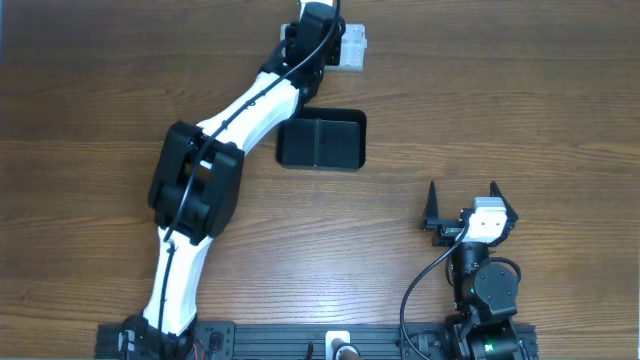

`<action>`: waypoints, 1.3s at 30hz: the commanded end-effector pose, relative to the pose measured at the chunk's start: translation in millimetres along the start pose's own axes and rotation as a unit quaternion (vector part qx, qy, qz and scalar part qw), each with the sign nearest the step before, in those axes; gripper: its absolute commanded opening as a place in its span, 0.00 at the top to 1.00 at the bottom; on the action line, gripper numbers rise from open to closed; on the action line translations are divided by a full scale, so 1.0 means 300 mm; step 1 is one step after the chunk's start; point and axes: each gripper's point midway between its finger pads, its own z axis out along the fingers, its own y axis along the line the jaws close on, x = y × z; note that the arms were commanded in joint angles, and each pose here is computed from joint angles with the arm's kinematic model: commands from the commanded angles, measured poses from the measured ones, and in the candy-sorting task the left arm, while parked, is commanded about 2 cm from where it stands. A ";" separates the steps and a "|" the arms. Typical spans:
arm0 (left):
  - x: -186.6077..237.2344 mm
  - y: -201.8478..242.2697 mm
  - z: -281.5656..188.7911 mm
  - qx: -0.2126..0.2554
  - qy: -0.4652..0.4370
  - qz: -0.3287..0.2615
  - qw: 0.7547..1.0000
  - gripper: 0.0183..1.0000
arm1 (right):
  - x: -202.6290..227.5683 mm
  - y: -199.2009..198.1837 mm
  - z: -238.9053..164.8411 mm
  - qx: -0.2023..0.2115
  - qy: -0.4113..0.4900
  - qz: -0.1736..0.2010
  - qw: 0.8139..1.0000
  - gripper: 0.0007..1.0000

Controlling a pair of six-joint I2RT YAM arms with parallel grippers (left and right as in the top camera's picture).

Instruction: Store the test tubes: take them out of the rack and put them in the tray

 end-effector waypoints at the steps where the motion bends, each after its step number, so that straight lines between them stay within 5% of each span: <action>1: -0.011 0.006 0.026 0.001 -0.003 0.002 1.000 0.64 | 0.006 0.002 0.000 0.000 0.000 0.001 1.000 0.01; 9: -0.009 0.000 0.025 0.003 -0.003 0.002 1.000 0.82 | 0.006 0.002 0.000 0.000 0.001 0.001 1.000 0.01; 21: -0.030 -0.042 -0.011 0.013 -0.006 0.007 1.000 0.90 | 0.006 0.002 0.000 0.000 0.000 0.001 1.000 0.01; 34: -0.528 -0.001 -0.481 0.038 -0.133 -0.010 0.990 0.93 | 0.006 0.002 0.000 0.000 0.001 0.001 1.000 0.01; 39: -0.493 -0.008 -0.588 0.069 -0.082 -0.022 0.994 0.96 | 0.006 0.002 0.000 0.000 0.001 0.001 1.000 0.01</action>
